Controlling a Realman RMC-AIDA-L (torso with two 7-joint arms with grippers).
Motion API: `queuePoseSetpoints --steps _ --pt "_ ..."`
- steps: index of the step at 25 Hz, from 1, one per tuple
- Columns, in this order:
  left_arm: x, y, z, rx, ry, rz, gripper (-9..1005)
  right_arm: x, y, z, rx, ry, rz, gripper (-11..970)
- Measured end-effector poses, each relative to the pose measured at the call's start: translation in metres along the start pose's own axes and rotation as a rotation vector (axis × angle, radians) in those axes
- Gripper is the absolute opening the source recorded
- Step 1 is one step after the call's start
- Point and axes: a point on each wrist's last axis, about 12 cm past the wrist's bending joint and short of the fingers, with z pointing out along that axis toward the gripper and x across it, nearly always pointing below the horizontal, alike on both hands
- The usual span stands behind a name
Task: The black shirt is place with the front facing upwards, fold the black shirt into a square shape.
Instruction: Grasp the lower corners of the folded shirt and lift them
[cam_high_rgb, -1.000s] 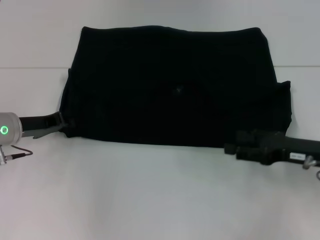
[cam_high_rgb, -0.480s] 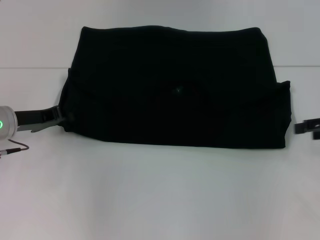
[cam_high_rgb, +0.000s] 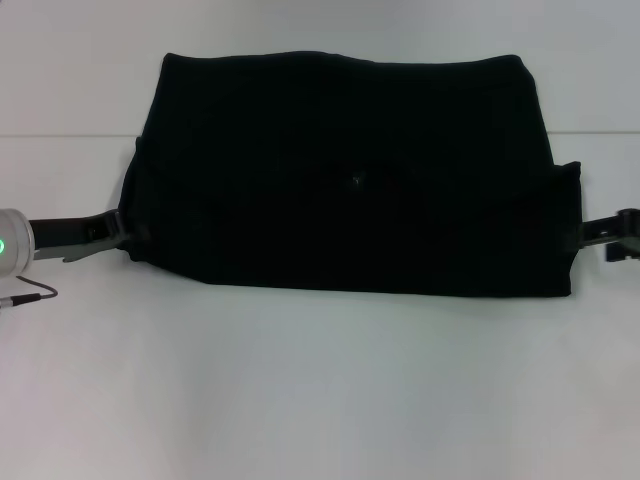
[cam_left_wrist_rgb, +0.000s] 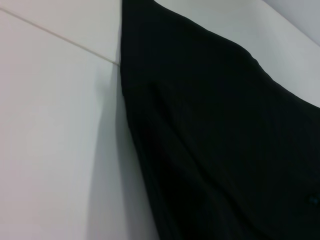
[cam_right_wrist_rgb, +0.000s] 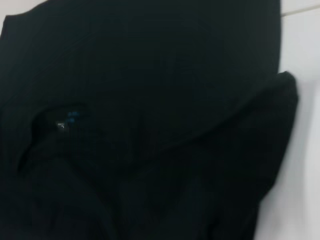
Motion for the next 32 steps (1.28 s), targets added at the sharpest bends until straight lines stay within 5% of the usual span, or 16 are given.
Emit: queuePoseSetpoints --steps 7,19,32 --pt "-0.002 -0.001 0.000 0.003 -0.003 0.002 46 0.005 0.018 0.031 0.013 0.037 -0.043 760" --pt "0.000 0.004 -0.003 0.002 -0.026 -0.032 47 0.007 0.022 0.035 0.020 0.044 -0.073 675" --pt "0.004 0.002 -0.003 0.030 -0.019 -0.003 48 0.008 0.022 0.036 0.019 0.051 -0.081 272"
